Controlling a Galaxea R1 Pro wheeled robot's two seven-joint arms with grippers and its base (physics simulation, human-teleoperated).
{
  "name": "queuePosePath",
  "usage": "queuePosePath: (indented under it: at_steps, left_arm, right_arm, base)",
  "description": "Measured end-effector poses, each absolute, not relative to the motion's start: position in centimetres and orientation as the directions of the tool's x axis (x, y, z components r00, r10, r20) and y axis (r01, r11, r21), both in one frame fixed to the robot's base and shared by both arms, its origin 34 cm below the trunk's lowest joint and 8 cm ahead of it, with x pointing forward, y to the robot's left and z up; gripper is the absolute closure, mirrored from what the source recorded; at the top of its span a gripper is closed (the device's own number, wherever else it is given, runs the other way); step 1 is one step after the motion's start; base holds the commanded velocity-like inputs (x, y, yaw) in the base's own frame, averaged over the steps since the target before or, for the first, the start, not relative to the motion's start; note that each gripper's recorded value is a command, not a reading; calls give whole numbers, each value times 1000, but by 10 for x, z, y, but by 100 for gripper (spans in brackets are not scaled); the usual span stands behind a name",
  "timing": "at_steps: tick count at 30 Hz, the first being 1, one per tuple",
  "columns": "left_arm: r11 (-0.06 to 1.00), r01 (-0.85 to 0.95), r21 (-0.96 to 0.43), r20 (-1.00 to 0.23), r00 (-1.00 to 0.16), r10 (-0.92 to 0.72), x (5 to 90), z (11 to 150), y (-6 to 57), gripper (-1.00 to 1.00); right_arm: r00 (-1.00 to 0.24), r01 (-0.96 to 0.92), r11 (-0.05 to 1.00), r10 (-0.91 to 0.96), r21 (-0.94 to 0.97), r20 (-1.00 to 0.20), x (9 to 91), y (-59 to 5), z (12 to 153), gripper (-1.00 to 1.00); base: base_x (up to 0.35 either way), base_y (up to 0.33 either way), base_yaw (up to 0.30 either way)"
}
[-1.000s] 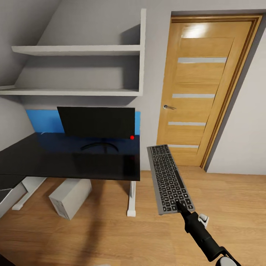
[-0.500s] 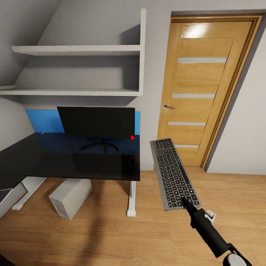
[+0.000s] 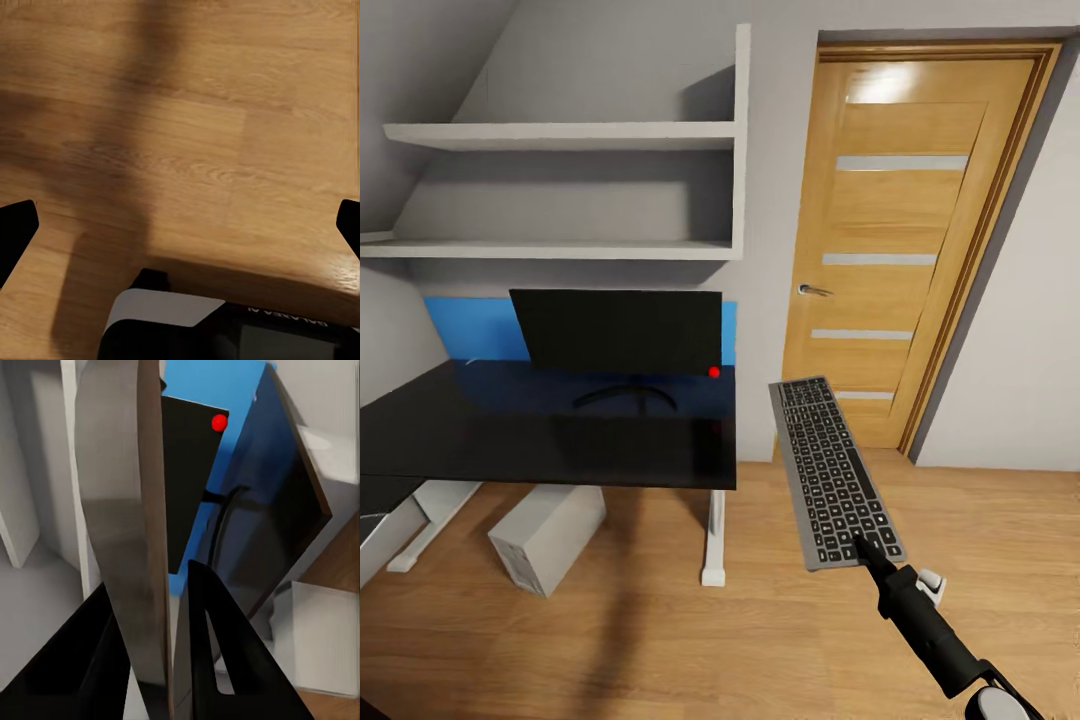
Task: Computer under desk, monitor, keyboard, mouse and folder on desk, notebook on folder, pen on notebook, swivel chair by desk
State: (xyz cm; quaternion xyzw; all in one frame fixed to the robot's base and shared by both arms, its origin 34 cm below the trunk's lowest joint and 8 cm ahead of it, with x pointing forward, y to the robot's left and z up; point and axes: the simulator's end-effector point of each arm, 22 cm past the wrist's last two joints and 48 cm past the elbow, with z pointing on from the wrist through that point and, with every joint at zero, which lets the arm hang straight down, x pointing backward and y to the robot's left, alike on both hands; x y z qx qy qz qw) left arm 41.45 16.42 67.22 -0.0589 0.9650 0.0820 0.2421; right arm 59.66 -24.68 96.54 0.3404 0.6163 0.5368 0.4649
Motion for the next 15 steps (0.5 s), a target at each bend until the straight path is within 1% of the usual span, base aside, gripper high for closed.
queuePosePath:
  at_steps: [8, 11, 15]
  left_arm:
    - [979, -158, 132, -478, -875, -77, 414, 671, 166, -100]
    - [979, -159, 131, -478, -875, -78, 414, 671, 166, -100]
    - [978, -159, 132, -478, -875, -78, 414, 671, 166, -100]
  right_arm:
    - [-336, -73, 192, 919, 979, -206, 596, -247, 963, 100]
    - [-335, -73, 193, 919, 978, -207, 596, -248, 962, 100]
    - [-334, -72, 195, 919, 978, -208, 596, -249, 962, 100]
  base:
    - [14, 0, -248]
    - [168, 11, -261]
    - [278, 57, -262]
